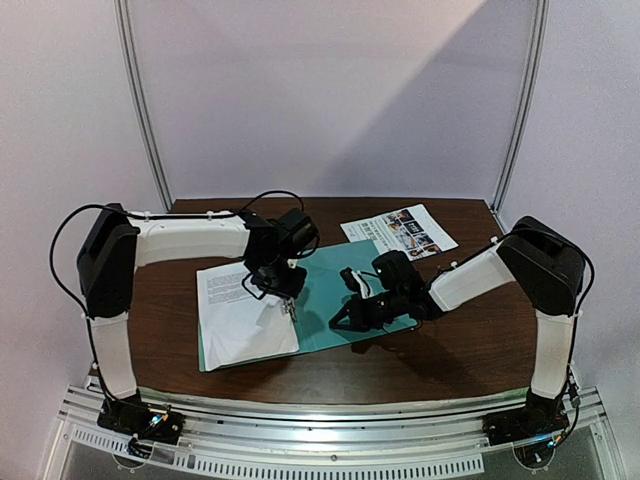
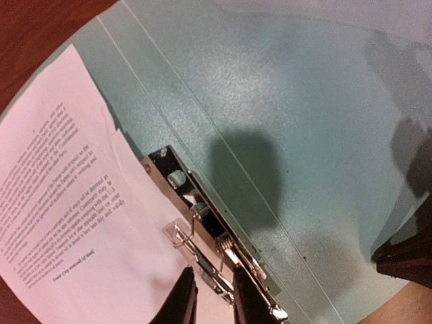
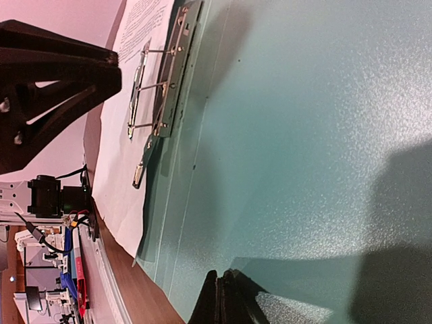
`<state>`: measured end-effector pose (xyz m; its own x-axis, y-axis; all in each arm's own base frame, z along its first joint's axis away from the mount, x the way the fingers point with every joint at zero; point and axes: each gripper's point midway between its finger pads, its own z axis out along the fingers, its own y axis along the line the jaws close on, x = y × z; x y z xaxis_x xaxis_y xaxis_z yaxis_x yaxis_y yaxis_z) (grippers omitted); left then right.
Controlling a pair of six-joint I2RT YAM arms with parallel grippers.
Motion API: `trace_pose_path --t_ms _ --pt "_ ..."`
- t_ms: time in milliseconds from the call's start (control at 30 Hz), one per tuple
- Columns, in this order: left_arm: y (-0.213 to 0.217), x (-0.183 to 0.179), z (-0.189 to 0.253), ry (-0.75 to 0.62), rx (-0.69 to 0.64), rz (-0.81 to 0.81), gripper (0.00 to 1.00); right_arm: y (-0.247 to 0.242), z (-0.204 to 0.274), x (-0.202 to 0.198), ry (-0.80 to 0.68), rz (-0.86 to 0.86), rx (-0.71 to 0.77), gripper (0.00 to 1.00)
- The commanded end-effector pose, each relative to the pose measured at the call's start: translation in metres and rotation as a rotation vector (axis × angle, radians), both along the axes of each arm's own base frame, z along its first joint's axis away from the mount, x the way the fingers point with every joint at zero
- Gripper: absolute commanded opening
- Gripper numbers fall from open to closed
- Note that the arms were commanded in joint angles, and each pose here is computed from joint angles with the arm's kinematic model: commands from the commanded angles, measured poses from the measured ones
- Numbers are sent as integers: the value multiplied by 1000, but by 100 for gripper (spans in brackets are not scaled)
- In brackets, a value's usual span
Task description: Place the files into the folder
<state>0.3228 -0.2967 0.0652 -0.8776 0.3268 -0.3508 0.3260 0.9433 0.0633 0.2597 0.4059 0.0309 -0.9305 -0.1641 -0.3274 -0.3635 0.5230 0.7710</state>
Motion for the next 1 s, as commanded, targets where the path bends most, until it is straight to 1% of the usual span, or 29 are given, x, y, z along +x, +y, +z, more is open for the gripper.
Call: trace_pose_path --t_ms 0,100,167,233,300,567,967 --pt "5 -3 21 -26 -9 28 25 -17 -35 -17 83 -7 -106 0" --pt "8 -2 17 -33 -6 48 39 -17 -35 -17 85 -7 -104 0" --pt "8 -1 16 -42 -18 60 42 -16 -35 -17 85 -5 -103 0" --pt "7 1 14 -38 -32 74 42 -17 -35 -17 83 -6 -103 0" --pt "8 2 5 -19 -31 87 39 -16 -34 -17 86 -6 -101 0" --pt "9 3 -13 16 -29 117 33 -17 -34 -17 87 -6 -100 0" --pt "18 2 -27 38 -11 157 31 -16 -34 -18 88 -5 -99 0"
